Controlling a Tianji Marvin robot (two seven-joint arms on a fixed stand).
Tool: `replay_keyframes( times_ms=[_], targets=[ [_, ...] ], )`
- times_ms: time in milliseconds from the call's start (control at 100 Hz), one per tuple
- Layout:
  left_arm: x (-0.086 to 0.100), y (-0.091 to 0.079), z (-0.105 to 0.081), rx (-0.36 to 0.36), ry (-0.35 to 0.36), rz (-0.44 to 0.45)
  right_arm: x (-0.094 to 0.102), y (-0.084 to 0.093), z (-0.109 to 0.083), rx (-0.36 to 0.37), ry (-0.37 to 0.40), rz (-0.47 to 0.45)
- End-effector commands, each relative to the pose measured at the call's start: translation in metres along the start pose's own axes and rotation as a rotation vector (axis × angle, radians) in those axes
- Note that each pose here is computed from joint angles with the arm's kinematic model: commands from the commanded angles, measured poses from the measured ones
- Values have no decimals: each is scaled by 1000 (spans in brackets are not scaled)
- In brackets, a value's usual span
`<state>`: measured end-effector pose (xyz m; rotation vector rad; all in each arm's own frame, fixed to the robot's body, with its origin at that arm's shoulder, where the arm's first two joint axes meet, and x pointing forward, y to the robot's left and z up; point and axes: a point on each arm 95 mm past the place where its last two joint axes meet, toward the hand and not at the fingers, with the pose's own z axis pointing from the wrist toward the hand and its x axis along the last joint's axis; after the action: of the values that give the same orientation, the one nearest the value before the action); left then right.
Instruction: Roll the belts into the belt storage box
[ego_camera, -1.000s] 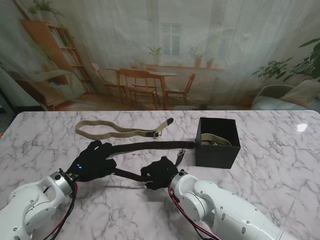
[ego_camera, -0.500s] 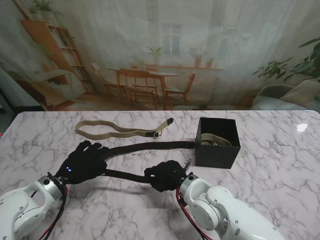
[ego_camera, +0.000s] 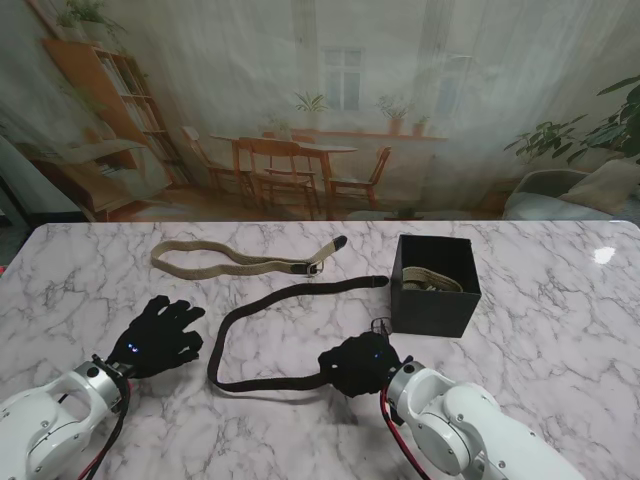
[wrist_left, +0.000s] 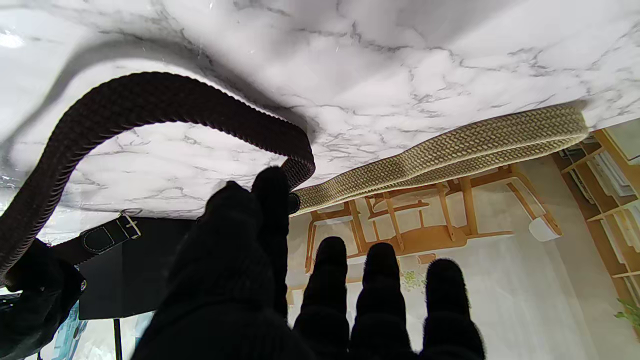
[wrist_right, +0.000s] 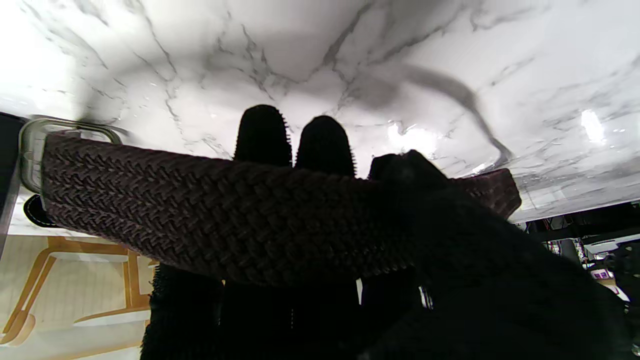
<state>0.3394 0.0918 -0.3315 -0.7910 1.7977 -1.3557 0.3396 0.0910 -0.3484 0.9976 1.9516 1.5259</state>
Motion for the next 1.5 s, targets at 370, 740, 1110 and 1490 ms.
replay_keyframes(
  times_ms=[370, 740, 1110, 1490],
  targets=[
    [-12, -1, 3, -85, 43, 13, -5, -2, -16, -19, -12, -20],
    [-13, 19, 18, -227, 71, 27, -7, 2, -13, -32, -14, -16],
    [1, 14, 48, -222, 153, -3, -7, 2, -13, -50, -18, -7],
    [-1, 30, 61, -309, 119, 21, -7, 3, -20, -69, -18, -5]
  ],
)
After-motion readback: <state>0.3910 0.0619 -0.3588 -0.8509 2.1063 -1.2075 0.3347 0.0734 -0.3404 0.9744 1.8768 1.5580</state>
